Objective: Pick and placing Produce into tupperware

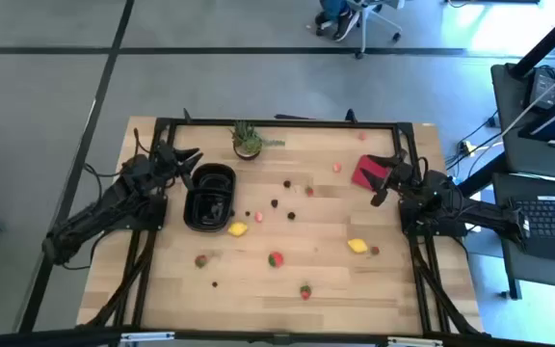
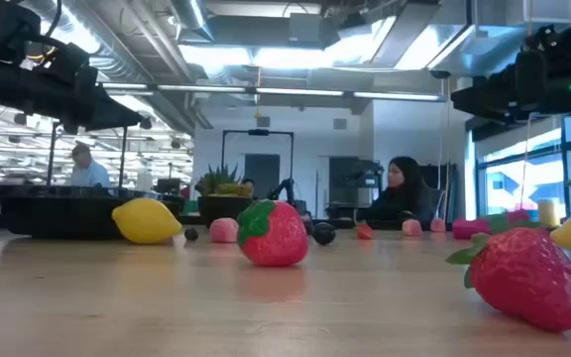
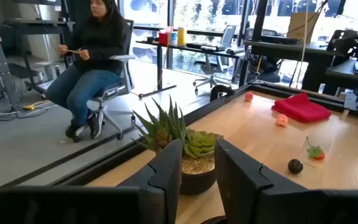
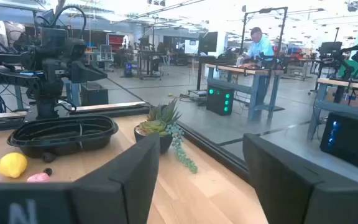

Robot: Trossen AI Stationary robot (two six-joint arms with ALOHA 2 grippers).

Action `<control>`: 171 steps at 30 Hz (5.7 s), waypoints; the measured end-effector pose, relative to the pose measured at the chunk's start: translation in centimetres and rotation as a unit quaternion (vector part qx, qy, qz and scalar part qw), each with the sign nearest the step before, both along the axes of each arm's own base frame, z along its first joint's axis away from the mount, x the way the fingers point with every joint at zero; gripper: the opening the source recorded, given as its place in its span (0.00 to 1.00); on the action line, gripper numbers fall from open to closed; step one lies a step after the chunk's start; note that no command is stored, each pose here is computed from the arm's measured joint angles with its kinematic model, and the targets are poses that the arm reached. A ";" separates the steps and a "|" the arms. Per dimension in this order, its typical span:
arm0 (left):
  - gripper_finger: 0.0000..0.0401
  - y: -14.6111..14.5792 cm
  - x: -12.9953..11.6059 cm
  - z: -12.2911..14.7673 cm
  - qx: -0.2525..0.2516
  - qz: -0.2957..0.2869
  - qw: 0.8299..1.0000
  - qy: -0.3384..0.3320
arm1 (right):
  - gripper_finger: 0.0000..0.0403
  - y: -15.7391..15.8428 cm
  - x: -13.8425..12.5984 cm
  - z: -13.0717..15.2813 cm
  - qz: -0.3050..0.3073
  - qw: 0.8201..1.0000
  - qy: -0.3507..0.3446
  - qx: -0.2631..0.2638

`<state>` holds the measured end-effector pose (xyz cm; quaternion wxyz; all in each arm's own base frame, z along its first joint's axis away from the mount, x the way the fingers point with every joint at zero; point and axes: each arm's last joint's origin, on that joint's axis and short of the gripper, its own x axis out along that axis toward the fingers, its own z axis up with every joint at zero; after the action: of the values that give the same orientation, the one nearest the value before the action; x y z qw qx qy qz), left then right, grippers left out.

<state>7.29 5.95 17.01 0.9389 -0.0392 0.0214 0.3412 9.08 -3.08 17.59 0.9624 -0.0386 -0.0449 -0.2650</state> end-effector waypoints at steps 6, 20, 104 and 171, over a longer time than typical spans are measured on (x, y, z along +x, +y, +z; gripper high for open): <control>0.25 0.0 0.0 0.0 0.000 0.000 1.000 0.000 | 0.58 0.0 0.0 0.0 0.000 1.000 0.000 0.000; 0.30 0.0 0.0 0.0 0.000 0.000 1.000 0.000 | 0.58 0.0 0.0 0.0 0.000 1.000 0.000 0.000; 0.02 0.0 0.0 0.0 0.000 0.000 1.000 0.000 | 0.58 0.0 0.0 0.0 0.000 1.000 0.000 0.000; 0.74 -0.5 0.4 0.9 0.056 -0.116 0.991 -0.018 | 0.58 0.0 0.0 -0.3 0.006 0.998 -0.020 0.058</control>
<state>7.67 5.40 17.89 0.9732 0.0102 -0.0099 0.2295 9.11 -3.08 17.34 0.9635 0.0226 -0.0486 -0.2621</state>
